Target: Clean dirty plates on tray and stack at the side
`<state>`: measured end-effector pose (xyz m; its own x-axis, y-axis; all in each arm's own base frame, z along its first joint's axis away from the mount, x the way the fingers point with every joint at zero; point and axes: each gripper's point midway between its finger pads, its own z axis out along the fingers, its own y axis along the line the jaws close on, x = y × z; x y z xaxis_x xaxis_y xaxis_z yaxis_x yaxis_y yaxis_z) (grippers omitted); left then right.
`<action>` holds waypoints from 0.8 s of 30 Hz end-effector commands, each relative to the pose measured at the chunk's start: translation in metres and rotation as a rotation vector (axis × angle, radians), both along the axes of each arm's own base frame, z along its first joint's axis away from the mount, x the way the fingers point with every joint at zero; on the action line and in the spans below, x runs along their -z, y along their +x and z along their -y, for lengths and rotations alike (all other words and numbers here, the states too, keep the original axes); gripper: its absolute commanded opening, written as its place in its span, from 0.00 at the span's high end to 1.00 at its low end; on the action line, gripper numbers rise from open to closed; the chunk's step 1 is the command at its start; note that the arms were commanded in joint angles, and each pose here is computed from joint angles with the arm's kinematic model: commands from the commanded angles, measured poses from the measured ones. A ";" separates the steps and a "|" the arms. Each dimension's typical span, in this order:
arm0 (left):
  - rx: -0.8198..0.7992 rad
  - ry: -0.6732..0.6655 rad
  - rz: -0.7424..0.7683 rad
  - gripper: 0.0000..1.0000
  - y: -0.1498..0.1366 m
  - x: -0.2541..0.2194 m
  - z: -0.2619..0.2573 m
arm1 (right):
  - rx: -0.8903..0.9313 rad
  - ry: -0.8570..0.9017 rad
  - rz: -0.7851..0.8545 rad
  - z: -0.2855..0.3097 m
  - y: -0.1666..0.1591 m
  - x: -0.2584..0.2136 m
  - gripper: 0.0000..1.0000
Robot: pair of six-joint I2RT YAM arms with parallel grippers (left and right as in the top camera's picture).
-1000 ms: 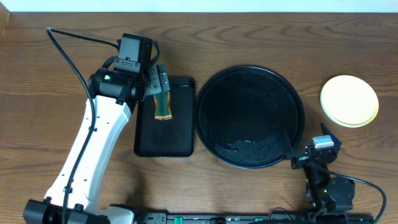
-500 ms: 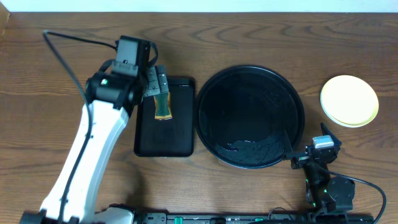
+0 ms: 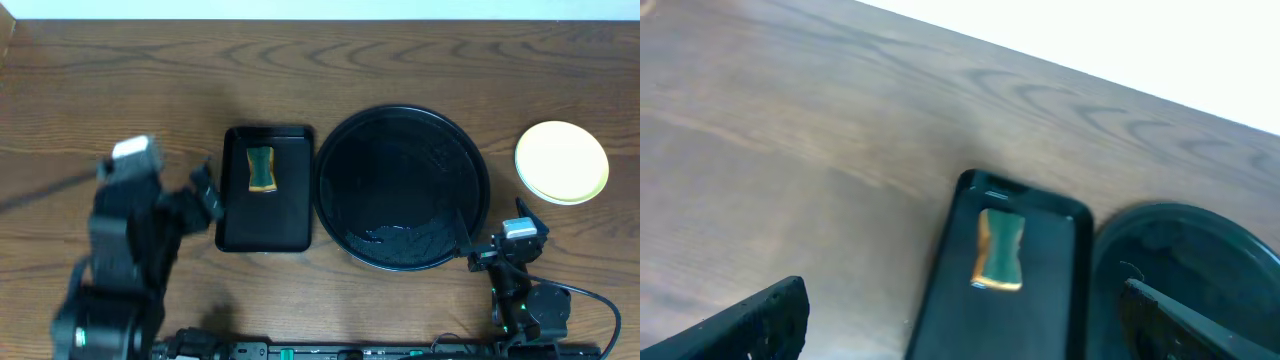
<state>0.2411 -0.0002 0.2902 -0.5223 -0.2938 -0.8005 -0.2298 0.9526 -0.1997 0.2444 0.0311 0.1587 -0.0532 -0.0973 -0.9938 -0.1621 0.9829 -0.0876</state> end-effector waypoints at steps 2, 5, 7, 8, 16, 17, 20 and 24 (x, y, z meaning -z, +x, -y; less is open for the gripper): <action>-0.095 -0.040 0.077 0.02 -0.024 0.029 -0.018 | 0.005 0.011 -0.001 0.001 0.000 0.000 0.01; -0.124 -0.079 0.208 0.02 -0.027 0.035 -0.023 | 0.005 0.012 -0.001 0.001 0.000 0.000 0.01; -0.112 -0.100 0.319 0.02 -0.025 0.033 -0.021 | 0.005 0.012 -0.001 0.001 0.000 0.000 0.01; -0.105 -0.111 0.397 0.02 -0.023 0.028 -0.021 | 0.005 0.012 -0.001 0.001 0.000 0.000 0.01; -0.061 -0.173 0.960 0.02 -0.032 -0.031 -0.020 | 0.005 0.012 0.000 0.001 0.000 0.000 0.01; -0.057 -0.175 1.003 0.02 -0.035 -0.034 -0.020 | 0.005 0.012 -0.001 0.001 0.000 0.000 0.01; -0.052 -0.178 1.070 0.02 -0.036 -0.036 -0.020 | 0.005 0.012 -0.001 0.001 0.000 0.000 0.01; -0.055 -0.186 1.039 0.02 -0.027 -0.015 -0.020 | 0.005 0.012 -0.001 0.001 0.000 0.000 0.01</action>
<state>0.2099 0.0219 0.3177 0.4320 -0.4454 -0.7842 0.0873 0.8861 -0.4551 0.2444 0.0311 0.1588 -0.0528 -0.0973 -0.9939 -0.1620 0.9829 -0.0876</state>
